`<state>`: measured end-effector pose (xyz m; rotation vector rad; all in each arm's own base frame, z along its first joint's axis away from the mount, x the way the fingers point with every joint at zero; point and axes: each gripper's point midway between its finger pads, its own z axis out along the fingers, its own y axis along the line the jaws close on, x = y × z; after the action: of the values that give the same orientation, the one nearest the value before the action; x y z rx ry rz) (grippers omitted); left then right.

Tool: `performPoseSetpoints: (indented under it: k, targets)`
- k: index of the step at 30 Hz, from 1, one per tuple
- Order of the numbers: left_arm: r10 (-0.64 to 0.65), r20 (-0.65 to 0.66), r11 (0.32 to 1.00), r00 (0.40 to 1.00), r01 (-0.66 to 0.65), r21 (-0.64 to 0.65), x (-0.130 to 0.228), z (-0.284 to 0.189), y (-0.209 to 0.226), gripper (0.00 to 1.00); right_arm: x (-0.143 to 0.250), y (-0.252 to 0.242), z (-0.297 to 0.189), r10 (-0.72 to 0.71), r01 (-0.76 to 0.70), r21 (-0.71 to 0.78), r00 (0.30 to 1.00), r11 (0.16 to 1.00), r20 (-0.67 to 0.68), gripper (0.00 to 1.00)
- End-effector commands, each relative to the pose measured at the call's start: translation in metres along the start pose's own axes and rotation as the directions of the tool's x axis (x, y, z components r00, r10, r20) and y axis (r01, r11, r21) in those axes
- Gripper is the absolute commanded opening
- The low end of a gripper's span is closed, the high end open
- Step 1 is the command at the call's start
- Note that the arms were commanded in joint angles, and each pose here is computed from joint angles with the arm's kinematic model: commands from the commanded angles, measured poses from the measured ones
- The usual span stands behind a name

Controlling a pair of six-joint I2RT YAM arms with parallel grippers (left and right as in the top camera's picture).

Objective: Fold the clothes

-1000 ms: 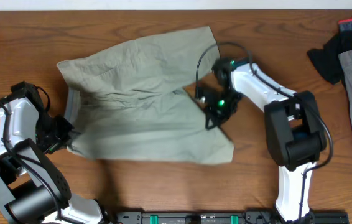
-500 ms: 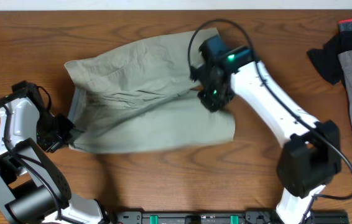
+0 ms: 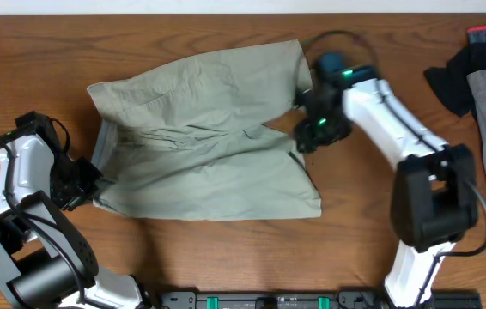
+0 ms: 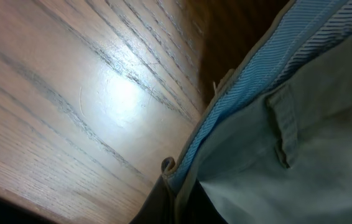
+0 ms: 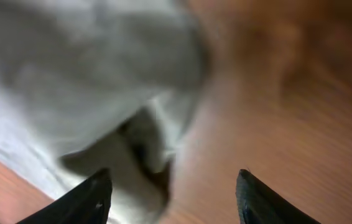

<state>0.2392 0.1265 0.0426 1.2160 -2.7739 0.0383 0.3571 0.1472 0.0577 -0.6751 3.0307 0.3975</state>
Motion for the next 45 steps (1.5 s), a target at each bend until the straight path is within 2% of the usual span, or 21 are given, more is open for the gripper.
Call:
performPoseSetpoints:
  k: [1, 9, 14, 20, 21, 23, 26, 27, 30, 34, 38, 40, 41, 44, 45]
  targets:
    - [0.0, 0.009, 1.0, 1.0, 0.0, -0.024, -0.001, 0.0, 0.006, 0.06, -0.005, 0.004, -0.002, 0.06, -0.054, -0.14, 0.997, 0.989, 0.04, 0.62]
    - [0.0, 0.009, 1.0, 1.0, 0.0, -0.024, -0.001, 0.0, 0.006, 0.06, 0.005, 0.004, 0.03, 0.093, -0.094, -0.22, 0.996, 0.971, -0.017, 0.61]
    - [0.0, 0.009, 1.0, 1.0, 0.0, -0.024, -0.001, 0.0, 0.006, 0.05, 0.011, 0.014, 0.05, 0.086, -0.1, -0.259, 0.994, 0.961, -0.067, 0.56]
    - [0.0, 0.009, 1.0, 1.0, 0.0, -0.024, -0.001, 0.0, 0.006, 0.06, -0.002, 0.044, 0.056, 0.029, -0.032, -0.366, 0.999, 0.93, -0.016, 0.5]
    - [0.0, 0.009, 1.0, 1.0, 0.0, -0.024, -0.001, 0.0, 0.006, 0.06, -0.003, 0.047, 0.057, 0.019, -0.023, -0.365, 1.0, 0.931, -0.013, 0.46]
    - [0.0, 0.008, 1.0, 1.0, 0.0, -0.024, -0.001, 0.0, 0.006, 0.06, -0.002, 0.048, 0.06, 0.003, -0.009, -0.339, 1.0, 0.941, -0.017, 0.16]
    - [0.0, 0.008, 1.0, 1.0, 0.0, -0.024, -0.001, 0.0, 0.006, 0.06, 0.004, 0.024, 0.065, 0.051, -0.061, -0.2, 0.997, 0.978, -0.055, 0.01]
    - [0.0, 0.008, 1.0, 1.0, 0.0, -0.024, -0.001, 0.0, 0.006, 0.06, 0.006, 0.009, 0.064, 0.089, -0.097, -0.122, 0.994, 0.988, -0.07, 0.01]
    - [0.0, 0.009, 1.0, 1.0, 0.0, -0.024, -0.001, 0.0, 0.006, 0.06, 0.009, -0.038, 0.039, 0.159, -0.151, 0.115, 0.986, 0.982, -0.059, 0.01]
    - [0.0, 0.009, 1.0, 1.0, 0.0, -0.024, -0.001, 0.0, 0.006, 0.06, -0.004, -0.082, -0.03, 0.178, -0.194, 0.342, 0.981, 0.919, 0.077, 0.01]
    - [0.0, 0.017, 1.0, 1.0, 0.0, -0.021, -0.003, 0.0, 0.005, 0.06, -0.028, -0.09, -0.092, 0.129, -0.234, 0.395, 0.953, 0.889, 0.274, 0.03]
    - [0.0, 0.022, 1.0, 1.0, 0.0, -0.02, -0.004, 0.0, 0.005, 0.06, -0.038, -0.083, -0.107, 0.097, -0.226, 0.371, 0.937, 0.901, 0.336, 0.09]
    - [0.0, 0.023, 1.0, 1.0, 0.001, -0.019, -0.004, 0.0, 0.005, 0.06, -0.04, -0.08, -0.11, 0.089, -0.222, 0.359, 0.932, 0.907, 0.351, 0.15]
    - [0.0, 0.021, 1.0, 1.0, 0.0, -0.02, -0.004, 0.0, 0.005, 0.07, -0.04, -0.081, -0.106, 0.095, -0.222, 0.357, 0.935, 0.907, 0.34, 0.58]
    - [0.0, 0.019, 1.0, 1.0, 0.0, -0.02, -0.004, 0.0, 0.005, 0.07, -0.038, -0.082, -0.104, 0.104, -0.228, 0.355, 0.936, 0.907, 0.335, 0.62]
